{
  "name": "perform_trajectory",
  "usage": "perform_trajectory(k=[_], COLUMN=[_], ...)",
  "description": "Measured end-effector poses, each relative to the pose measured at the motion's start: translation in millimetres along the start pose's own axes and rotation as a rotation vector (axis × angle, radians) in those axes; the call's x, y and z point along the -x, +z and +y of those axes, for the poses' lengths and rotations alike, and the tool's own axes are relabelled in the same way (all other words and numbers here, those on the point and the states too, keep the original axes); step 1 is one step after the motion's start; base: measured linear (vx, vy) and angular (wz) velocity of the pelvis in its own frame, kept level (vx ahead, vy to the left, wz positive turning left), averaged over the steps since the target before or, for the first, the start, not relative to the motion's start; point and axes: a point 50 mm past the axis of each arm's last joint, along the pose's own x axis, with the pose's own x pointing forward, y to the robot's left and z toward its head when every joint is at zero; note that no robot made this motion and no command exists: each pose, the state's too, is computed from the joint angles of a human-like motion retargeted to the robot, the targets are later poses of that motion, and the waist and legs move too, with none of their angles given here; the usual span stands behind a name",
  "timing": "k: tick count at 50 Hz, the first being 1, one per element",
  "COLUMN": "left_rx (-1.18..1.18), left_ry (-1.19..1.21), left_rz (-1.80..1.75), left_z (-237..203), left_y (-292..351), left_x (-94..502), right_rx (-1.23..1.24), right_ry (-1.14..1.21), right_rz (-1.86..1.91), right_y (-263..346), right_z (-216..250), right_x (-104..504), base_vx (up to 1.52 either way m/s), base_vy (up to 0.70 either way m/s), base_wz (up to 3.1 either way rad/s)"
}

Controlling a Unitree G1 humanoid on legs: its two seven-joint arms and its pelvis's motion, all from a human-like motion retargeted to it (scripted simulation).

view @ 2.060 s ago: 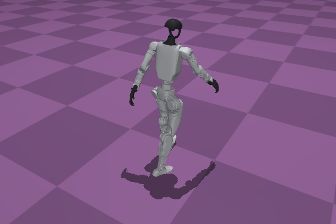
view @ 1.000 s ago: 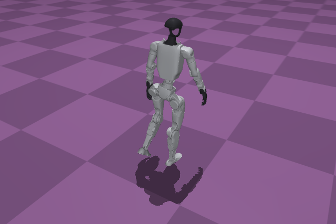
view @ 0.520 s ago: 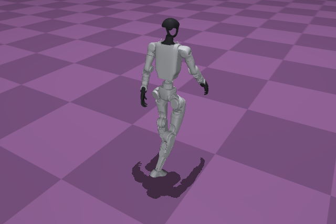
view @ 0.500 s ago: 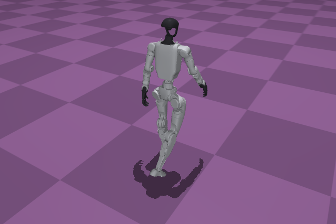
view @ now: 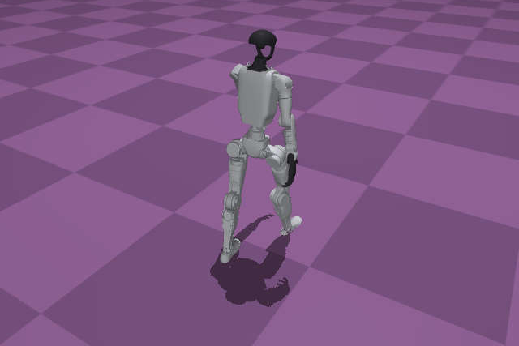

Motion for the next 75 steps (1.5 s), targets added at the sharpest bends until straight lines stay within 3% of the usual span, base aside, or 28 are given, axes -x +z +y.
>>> perform_trajectory(k=[5, 9, 14, 18, 25, 33, 40, 46, 53, 59, 68, 75], left_rx=[0.07, 0.108, 0.111, 0.104, 0.182, 0.285, 0.187, 0.007, -0.073, -0.065, 0.003, -0.013], left_ry=[-0.009, 0.042, 0.135, 0.214, 0.32, 0.396, 0.298, 0.173, 0.168, 0.093, -0.001, -0.099], left_rz=[0.082, 0.347, 0.839, 1.185, 1.465, 1.493, 1.412, 1.157, 0.736, 0.369, 0.012, 0.195], left_z=[1.3, 7.5, 9.9, 11.0, 9.0, 3.0, 5.2, 21.2, 29.3, 19.9, 0.2, -6.5], left_y=[-39.0, -121.2, -237.8, -292.7, -319.9, -321.9, -320.9, -296.3, -205.1, -103.7, -6.8, -75.5], left_x=[14.1, 51.1, 150.4, 246.5, 365.4, 410.2, 369.2, 264.6, 114.9, 35.5, 2.2, 29.8], right_rx=[-0.007, -0.005, 0.016, 0.068, 0.13, 0.184, 0.296, 0.346, 0.3, 0.2, 0.149, 0.158], right_ry=[-0.025, -0.082, -0.172, -0.252, -0.345, -0.45, -0.372, -0.193, -0.021, 0.048, -0.035, -0.069], right_rz=[-0.055, -0.144, -0.33, -0.512, -0.801, -1.047, -0.943, -0.611, -0.243, -0.095, -0.03, -0.109], right_y=[26.8, 62.8, 122.7, 181.3, 266.3, 302.0, 262.1, 167.3, 61.0, 8.2, 10.2, 48.0], right_z=[-6.0, -15.0, -34.1, -50.0, -68.3, -69.9, -48.8, -21.7, -3.3, -1.7, -9.3, -15.0], right_x=[2.9, 9.6, 30.0, 61.0, 132.4, 181.8, 131.1, 52.3, 8.8, 1.4, 1.9, 7.1], base_vx=[0.66, 0.7, 0.62, 0.55, 0.51, 0.61, 0.67, 0.68, 0.55, 0.52, 0.6, 0.69], base_vy=[-0.22, -0.25, -0.05, -0.09, 0.0, 0.13, 0.22, 0.22, 0.14, 0.03, -0.11, -0.25], base_wz=[-0.39, -0.58, -0.05, -0.63, -0.76, -0.79, 0.25, 0.62, 0.69, 0.84, 0.45, -0.42])
